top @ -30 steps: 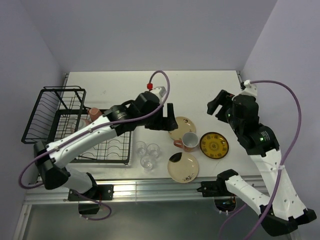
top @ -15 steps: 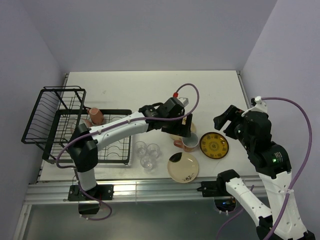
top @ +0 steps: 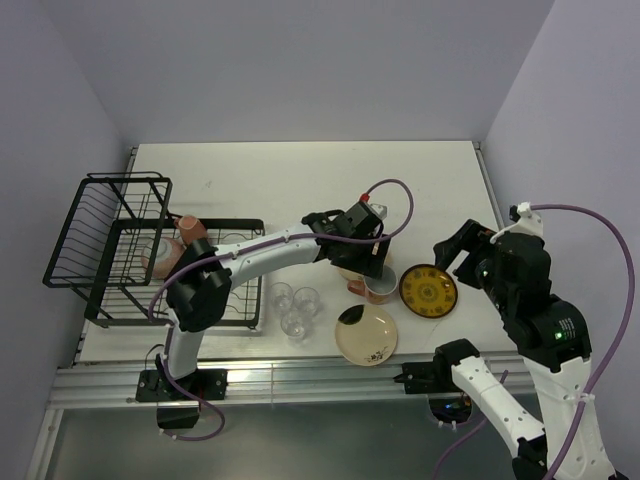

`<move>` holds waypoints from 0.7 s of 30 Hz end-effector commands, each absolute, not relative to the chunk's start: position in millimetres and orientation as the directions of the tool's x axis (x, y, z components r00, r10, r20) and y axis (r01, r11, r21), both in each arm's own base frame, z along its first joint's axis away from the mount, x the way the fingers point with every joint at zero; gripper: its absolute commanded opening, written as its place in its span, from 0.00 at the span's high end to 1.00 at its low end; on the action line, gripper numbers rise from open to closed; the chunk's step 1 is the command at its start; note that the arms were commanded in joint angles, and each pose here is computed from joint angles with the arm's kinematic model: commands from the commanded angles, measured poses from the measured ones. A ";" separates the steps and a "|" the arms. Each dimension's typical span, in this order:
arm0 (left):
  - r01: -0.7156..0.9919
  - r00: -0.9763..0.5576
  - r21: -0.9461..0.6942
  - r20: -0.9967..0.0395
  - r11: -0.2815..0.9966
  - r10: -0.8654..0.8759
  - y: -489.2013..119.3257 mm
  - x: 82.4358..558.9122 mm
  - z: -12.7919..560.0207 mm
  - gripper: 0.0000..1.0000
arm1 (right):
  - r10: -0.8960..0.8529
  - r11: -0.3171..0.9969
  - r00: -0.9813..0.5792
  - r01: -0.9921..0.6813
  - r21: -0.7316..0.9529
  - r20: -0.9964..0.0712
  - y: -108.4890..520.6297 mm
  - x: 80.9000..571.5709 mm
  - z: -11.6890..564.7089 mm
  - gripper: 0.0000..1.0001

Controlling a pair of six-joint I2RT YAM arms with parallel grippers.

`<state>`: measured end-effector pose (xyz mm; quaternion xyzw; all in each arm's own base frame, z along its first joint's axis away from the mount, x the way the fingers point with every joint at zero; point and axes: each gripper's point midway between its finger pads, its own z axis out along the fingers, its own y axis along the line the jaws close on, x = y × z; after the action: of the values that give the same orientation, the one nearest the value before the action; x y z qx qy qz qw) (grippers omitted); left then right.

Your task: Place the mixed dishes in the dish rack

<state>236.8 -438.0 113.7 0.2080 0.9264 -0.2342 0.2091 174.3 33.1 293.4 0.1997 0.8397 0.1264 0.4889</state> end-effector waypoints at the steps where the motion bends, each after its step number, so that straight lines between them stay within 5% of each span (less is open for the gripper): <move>1: 0.518 -0.802 -0.348 -0.515 0.782 0.302 -446.7 239.7 115.6 0.23 | 0.460 0.888 -0.404 0.212 0.409 -0.790 27.3 170.8 308.1 0.16; 12: 0.543 -0.804 -0.390 -0.496 0.744 0.327 -453.5 230.6 111.4 0.39 | 0.465 0.885 -0.417 0.210 0.415 -0.781 30.2 172.4 305.0 0.16; 15: 0.548 -0.803 -0.398 -0.498 0.736 0.328 -453.5 228.8 112.5 0.51 | 0.463 0.886 -0.418 0.206 0.415 -0.782 30.8 172.7 305.6 0.16; 21: 0.563 -0.796 -0.389 -0.492 0.729 0.351 -455.2 228.8 109.6 0.51 | 0.462 0.887 -0.416 0.202 0.416 -0.783 30.3 169.9 306.8 0.16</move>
<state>229.2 -446.4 100.6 0.2315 0.9203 -0.2529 0.1885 172.5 32.9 295.4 0.1995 0.8395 0.1274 0.4890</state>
